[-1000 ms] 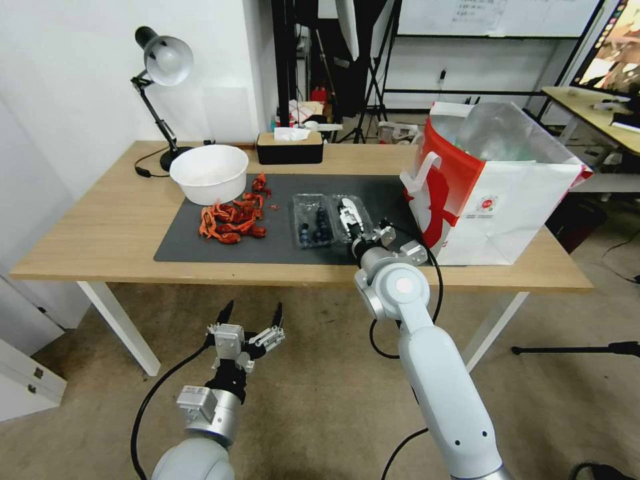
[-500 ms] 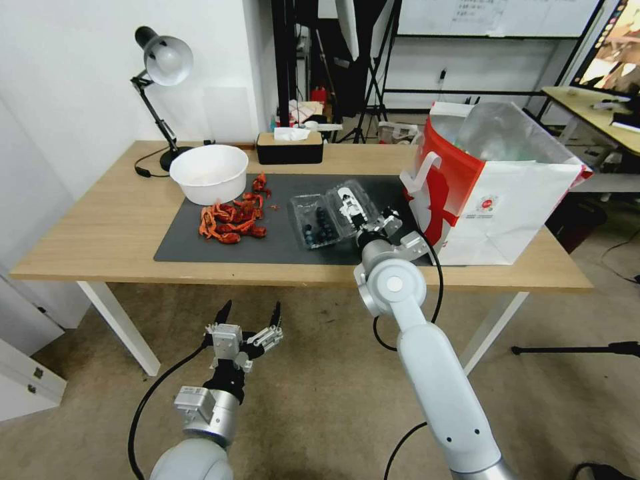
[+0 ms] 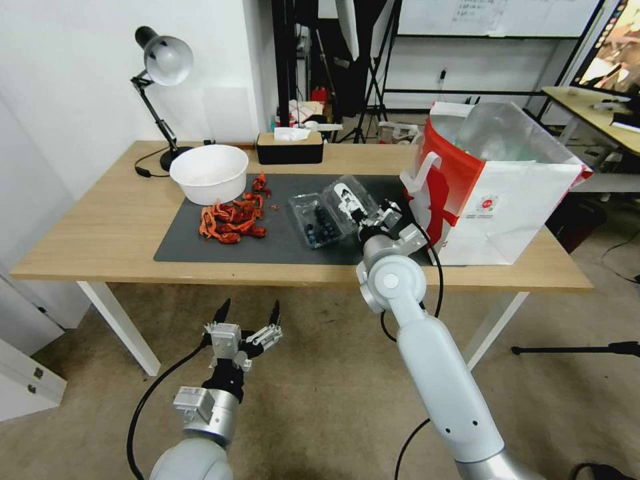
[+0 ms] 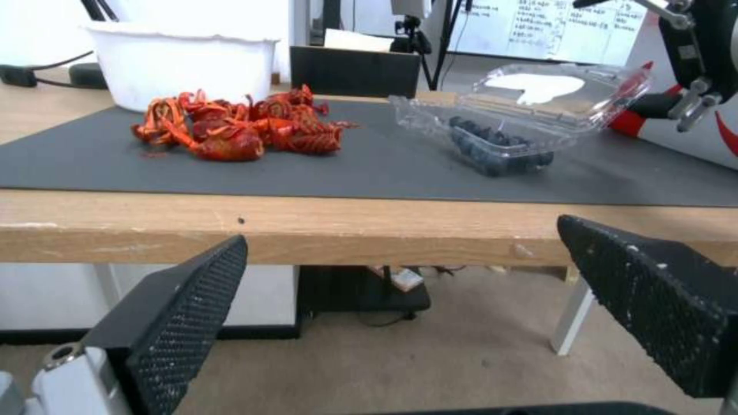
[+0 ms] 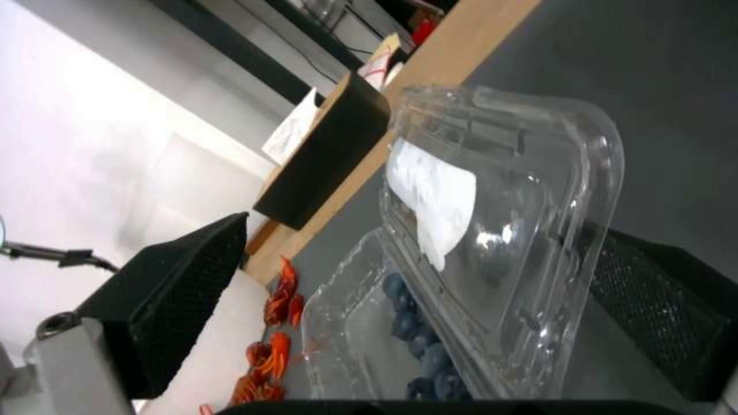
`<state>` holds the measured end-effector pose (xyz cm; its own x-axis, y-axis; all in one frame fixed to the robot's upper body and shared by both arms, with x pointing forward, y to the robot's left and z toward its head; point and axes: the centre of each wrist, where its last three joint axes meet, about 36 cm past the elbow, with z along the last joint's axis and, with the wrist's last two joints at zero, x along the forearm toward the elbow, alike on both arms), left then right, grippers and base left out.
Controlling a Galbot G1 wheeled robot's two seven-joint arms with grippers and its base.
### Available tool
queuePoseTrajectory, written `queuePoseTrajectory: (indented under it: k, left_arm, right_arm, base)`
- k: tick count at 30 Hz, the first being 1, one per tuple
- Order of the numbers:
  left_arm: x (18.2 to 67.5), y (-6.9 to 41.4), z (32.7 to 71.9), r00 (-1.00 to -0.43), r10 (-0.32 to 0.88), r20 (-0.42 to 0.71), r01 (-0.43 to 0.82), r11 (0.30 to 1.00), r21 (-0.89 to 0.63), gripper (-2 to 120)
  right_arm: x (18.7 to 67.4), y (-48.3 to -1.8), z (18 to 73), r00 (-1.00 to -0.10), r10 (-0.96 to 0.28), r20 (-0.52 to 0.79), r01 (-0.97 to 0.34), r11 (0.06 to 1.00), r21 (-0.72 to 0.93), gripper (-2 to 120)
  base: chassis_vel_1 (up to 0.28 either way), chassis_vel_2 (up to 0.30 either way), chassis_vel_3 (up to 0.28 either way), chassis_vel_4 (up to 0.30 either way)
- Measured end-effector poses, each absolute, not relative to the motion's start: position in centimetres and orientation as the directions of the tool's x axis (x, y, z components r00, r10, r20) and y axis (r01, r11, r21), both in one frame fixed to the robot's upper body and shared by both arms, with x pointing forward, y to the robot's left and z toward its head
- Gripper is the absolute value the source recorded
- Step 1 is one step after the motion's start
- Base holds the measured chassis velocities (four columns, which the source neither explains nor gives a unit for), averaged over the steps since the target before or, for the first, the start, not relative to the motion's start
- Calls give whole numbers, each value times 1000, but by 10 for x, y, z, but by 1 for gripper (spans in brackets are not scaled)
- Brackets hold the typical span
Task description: Close the takeout container lid, then place the container into the takeout bag.
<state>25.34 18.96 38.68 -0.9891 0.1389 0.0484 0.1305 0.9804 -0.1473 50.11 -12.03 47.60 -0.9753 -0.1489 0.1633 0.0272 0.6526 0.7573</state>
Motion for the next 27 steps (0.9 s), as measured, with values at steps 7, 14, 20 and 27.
queuePoseTrajectory:
  k: [7, 14, 20, 27]
  left_arm:
    - [253, 189, 387, -989, 140, 47, 132, 980, -147, 100]
    - [253, 189, 386, -989, 141, 46, 133, 980, -148, 100]
    - [252, 188, 386, -989, 139, 44, 132, 980, -148, 100]
    - [252, 187, 386, -990, 138, 42, 130, 980, -148, 100]
  right_arm:
    - [501, -129, 469, -976, -185, 112, -50, 696, 716, 100]
    - [500, -139, 464, -964, -254, 81, -131, 714, 688, 100]
    - [499, -150, 457, -938, -345, 37, -235, 710, 663, 100]
    - [504, -158, 457, -918, -397, 21, -293, 711, 639, 100]
  base:
    - [0, 0, 0, 0]
    - [0, 0, 0, 0]
    - [0, 0, 0, 0]
    - [0, 0, 0, 0]
